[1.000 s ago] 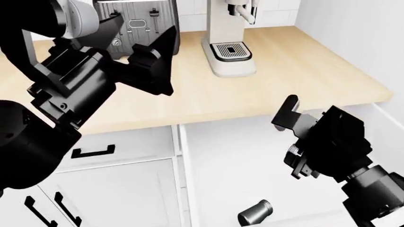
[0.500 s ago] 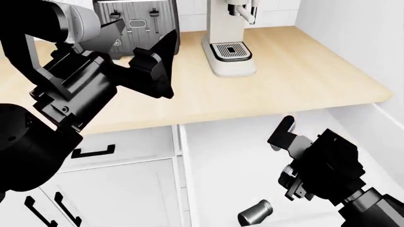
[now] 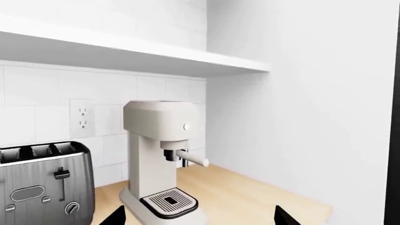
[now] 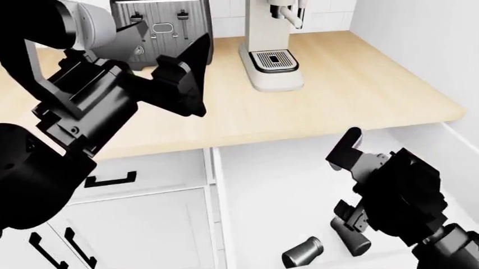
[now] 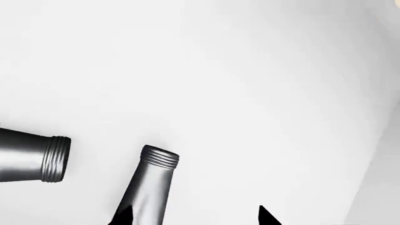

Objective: Pick and place the shaker into the drawer. Then close the cabinet.

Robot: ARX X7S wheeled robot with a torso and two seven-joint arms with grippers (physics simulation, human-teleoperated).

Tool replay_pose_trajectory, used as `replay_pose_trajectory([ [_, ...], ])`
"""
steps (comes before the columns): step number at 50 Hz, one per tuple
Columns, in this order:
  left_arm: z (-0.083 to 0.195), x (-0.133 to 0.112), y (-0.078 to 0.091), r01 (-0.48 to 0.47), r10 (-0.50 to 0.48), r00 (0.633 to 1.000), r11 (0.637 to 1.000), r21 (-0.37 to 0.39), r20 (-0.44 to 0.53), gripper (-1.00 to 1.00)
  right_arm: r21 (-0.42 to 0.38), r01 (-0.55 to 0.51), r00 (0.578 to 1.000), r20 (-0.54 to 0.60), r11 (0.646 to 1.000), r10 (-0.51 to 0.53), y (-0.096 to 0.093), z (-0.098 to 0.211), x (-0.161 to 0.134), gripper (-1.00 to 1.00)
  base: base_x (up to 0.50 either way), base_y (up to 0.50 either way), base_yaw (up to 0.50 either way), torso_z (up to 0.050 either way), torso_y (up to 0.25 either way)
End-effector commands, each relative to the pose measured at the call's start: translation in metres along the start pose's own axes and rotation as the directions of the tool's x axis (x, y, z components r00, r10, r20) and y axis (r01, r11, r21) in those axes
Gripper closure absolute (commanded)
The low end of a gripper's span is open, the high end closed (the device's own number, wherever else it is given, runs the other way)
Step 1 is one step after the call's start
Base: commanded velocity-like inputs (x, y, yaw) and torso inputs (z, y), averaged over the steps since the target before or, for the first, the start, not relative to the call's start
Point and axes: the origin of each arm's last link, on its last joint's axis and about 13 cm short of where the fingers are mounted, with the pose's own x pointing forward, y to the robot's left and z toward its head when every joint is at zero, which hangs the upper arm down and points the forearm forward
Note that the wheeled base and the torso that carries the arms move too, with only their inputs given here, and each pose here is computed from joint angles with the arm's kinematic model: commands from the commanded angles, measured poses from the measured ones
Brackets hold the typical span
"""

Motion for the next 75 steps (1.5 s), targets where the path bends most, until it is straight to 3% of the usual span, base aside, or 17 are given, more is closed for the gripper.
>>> replay_pose_trajectory([
  [1, 0.006, -0.002, -0.004, 0.009, -0.009, 1.0, 1.0, 0.0, 0.013, -1.0, 0.061, 0.158, 0.966, 0.195, 0.986, -0.167, -0.001, 0.002, -0.058, -1.0, 0.0, 0.0, 0.0, 0.0, 0.0],
  [4, 0.007, -0.003, -0.006, 0.016, -0.016, 1.0, 1.0, 0.0, 0.015, -1.0, 0.089, 0.236, 0.92, 0.301, 0.968, -0.252, -0.001, 0.003, -0.086, -1.0, 0.0, 0.0, 0.0, 0.0, 0.0],
  [9, 0.009, -0.002, -0.01, 0.027, -0.027, 0.999, 1.0, -0.005, 0.018, -1.0, 0.175, 0.337, 0.796, 0.472, 0.925, -0.38, 0.007, 0.002, -0.133, -1.0, 0.0, 0.0, 0.0, 0.0, 0.0],
  [19, 0.004, -0.003, -0.015, 0.005, -0.005, 1.0, 0.999, -0.035, 0.01, -1.0, 0.41, 0.343, 0.524, 0.663, 0.845, -0.535, 0.036, -0.002, -0.185, -1.0, 0.0, 0.0, 0.0, 0.0, 0.0],
  [27, 0.004, -0.01, -0.018, -0.015, 0.016, 1.0, 0.998, -0.055, 0.007, -1.0, 0.445, 0.347, 0.425, 0.71, 0.826, -0.561, 0.048, 0.004, -0.192, -1.0, 0.0, 0.0, 0.0, 0.0, 0.0],
  [30, 0.006, -0.012, -0.018, -0.019, 0.02, 1.0, 0.998, -0.054, 0.01, -1.0, 0.459, 0.379, 0.393, 0.706, 0.803, -0.589, 0.049, 0.006, -0.196, -1.0, 0.0, 0.0, 0.0, 0.0, 0.0],
  [35, 0.007, -0.014, -0.02, -0.021, 0.022, 1.0, 0.998, -0.056, 0.012, -1.0, 0.489, 0.382, 0.303, 0.735, 0.784, -0.606, 0.051, 0.012, -0.209, -1.0, 0.0, 0.0, 0.0, 0.0, 0.0],
  [41, 0.008, -0.016, -0.022, -0.016, 0.017, 1.0, 0.998, -0.061, 0.013, -1.0, 0.513, 0.37, 0.256, 0.745, 0.775, -0.615, 0.054, 0.014, -0.218, -1.0, -0.05, 0.01, 0.37, 0.0, 0.0],
  [51, 0.009, -0.014, -0.024, -0.006, 0.007, 1.0, 0.998, -0.064, 0.014, -1.0, 0.523, 0.396, 0.26, 0.724, 0.755, -0.639, 0.053, 0.016, -0.222, -1.0, -0.08, 0.01, 0.5, 0.0, 0.0],
  [68, 0.004, -0.012, -0.022, -0.002, 0.002, 1.0, 0.998, -0.07, 0.006, -1.0, 0.535, 0.381, 0.27, 0.716, 0.754, -0.644, 0.055, 0.016, -0.215, -1.0, -0.08, 0.0, 0.5, 0.0, 0.0],
  [72, 0.003, -0.012, -0.022, -0.005, 0.005, 1.0, 0.997, -0.072, 0.003, -1.0, 0.541, 0.363, 0.24, 0.732, 0.759, -0.637, 0.055, 0.017, -0.215, -1.0, -0.04, 0.0, 0.25, 0.0, 0.0],
  [75, 0.002, -0.012, -0.022, -0.007, 0.007, 1.0, 0.997, -0.074, 0.001, -1.0, 0.546, 0.377, 0.249, 0.719, 0.749, -0.649, 0.055, 0.018, -0.212, -1.0, -0.02, 0.18, 0.0, 0.0, 0.0],
])
